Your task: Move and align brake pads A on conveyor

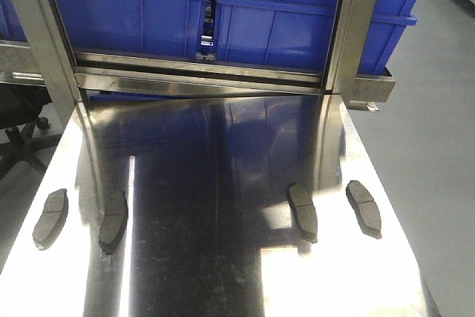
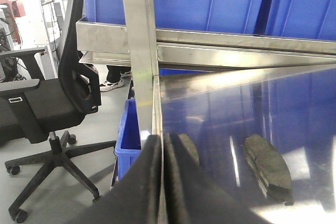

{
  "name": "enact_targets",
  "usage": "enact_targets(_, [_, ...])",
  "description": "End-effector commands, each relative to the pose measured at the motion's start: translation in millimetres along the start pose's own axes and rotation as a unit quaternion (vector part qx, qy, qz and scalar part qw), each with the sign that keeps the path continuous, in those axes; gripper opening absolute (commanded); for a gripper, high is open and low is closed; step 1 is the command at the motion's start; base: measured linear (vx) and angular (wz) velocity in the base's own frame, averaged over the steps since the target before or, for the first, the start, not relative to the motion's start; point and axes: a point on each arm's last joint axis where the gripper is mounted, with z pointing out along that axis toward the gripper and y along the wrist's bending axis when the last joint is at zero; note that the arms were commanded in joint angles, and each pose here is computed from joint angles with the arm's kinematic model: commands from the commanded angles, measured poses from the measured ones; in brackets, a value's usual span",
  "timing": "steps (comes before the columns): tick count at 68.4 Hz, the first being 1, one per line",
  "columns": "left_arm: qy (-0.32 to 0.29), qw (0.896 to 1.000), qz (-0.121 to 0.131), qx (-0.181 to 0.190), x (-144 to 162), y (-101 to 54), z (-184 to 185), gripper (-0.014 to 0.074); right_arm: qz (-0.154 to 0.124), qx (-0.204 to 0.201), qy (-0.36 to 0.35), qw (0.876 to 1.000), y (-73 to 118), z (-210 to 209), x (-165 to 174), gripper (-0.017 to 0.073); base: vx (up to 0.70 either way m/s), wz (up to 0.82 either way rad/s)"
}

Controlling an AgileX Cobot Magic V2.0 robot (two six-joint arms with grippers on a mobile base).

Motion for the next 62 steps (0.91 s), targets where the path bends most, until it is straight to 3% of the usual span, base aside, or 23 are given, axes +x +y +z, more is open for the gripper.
enact_targets(1, [-0.051,0.999,-0.007,0.001,-12.0,-0.1,-2.4,-0.0006,-0.004,0.001,-0.036,0.999,-0.4,-0.5,-1.3,-0.001,0.0,0.0])
enact_targets(62, [-0.052,0.999,-0.007,0.001,-12.2,-0.1,-2.4,-0.0006,-0.004,0.001,-0.035,0.999,-0.4,-0.5,-1.2,-0.001,0.0,0.0])
